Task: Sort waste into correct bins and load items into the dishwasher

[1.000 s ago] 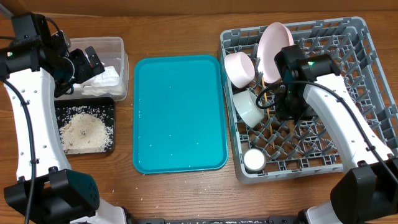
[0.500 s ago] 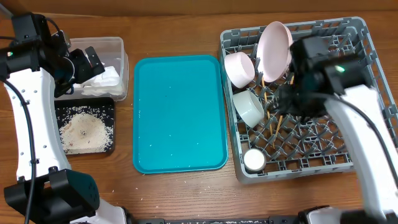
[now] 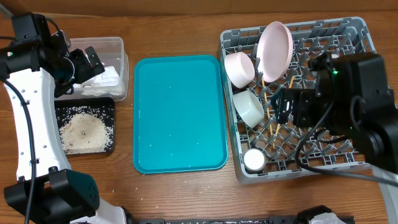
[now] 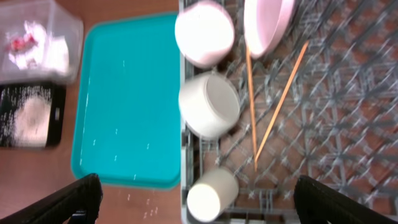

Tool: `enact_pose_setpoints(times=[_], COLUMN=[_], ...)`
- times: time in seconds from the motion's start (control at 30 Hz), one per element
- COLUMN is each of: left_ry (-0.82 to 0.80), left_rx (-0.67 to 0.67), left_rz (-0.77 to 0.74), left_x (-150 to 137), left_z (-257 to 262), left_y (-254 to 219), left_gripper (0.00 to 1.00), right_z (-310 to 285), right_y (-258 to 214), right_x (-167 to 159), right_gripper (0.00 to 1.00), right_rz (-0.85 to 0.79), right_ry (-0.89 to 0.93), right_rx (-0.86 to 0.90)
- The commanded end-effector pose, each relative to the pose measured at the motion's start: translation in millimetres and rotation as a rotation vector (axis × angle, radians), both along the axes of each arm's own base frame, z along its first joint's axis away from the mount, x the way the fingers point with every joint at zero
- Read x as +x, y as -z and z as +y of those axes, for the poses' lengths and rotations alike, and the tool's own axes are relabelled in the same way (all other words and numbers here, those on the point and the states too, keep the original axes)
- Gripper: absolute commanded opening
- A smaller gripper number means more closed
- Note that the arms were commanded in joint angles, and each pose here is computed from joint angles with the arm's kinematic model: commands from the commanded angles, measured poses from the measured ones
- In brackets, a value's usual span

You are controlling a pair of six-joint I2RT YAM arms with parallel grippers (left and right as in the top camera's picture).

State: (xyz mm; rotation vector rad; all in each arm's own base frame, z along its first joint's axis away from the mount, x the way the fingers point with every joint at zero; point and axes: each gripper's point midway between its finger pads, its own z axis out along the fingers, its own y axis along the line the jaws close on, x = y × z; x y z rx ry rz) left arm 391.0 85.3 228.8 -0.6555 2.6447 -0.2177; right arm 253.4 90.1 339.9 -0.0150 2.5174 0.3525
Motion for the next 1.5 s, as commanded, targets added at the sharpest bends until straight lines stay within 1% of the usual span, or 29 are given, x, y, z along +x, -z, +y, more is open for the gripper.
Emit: enact_pose_setpoints(times=[0.0,0.13,0.2,0.27,0.4,0.7,0.83,1.0,1.23,1.27,1.47], left_ry=[0.01,0.01,0.01,0.01,0.01,0.01,0.01,0.01,0.01,0.01,0.01], left_rx=[0.018,0.018,0.018,0.018,0.018,0.018,0.018,0.018,0.018,0.018,0.018], left_rz=[-0.033,-0.033,-0.033,-0.033,-0.033,-0.033,-0.033,-0.033,-0.033,-0.033,-0.033], left_x=[0.9,0.9,0.9,0.9,0.9,0.9,0.9,0.9,0.9,0.9,0.9], left_z=[0.9,0.9,0.9,0.9,0.9,0.9,0.9,0.9,0.9,0.9,0.9], left_y=[-12.1,-12.1,-12.1,-12.1,-12.1,-12.1,-12.1,-12.1,-12.1,-12.1,-12.1], left_gripper=[1.0,1.0,1.0,1.0,1.0,1.0,1.0,1.0,1.0,1.0,1.0], right_z=[-11.9,-18.4,-26.6,-33.8,-45.0,-37.0,-37.1,-39.2,-40.6,-41.0,-41.1], right_y=[-25.6,-40.0,-34.4,-24.8,5.0,91.2,130.9,155.2,168.0,161.8,164.4], right_x=[-6.0,-5.4,-5.3,-4.8,-4.2,-6.1,-6.0,-8.8,-12.9,-13.5,-13.3], right_gripper=[1.0,1.0,1.0,1.0,1.0,1.0,1.0,1.0,1.0,1.0,1.0], right_rz=[-0.144,-0.309,-0.413,-0.474,-0.603,-0.814,-0.869,-0.895,-0.913,-0.94,-0.929], right_ry=[0.012,-0.009,-0.002,0.026,0.067,0.012,0.01,0.02,0.029,0.03,0.031], right_rx=[-0.018,-0.005,0.01,0.023,0.038,0.099,0.102,0.097,0.101,0.101,0.101])
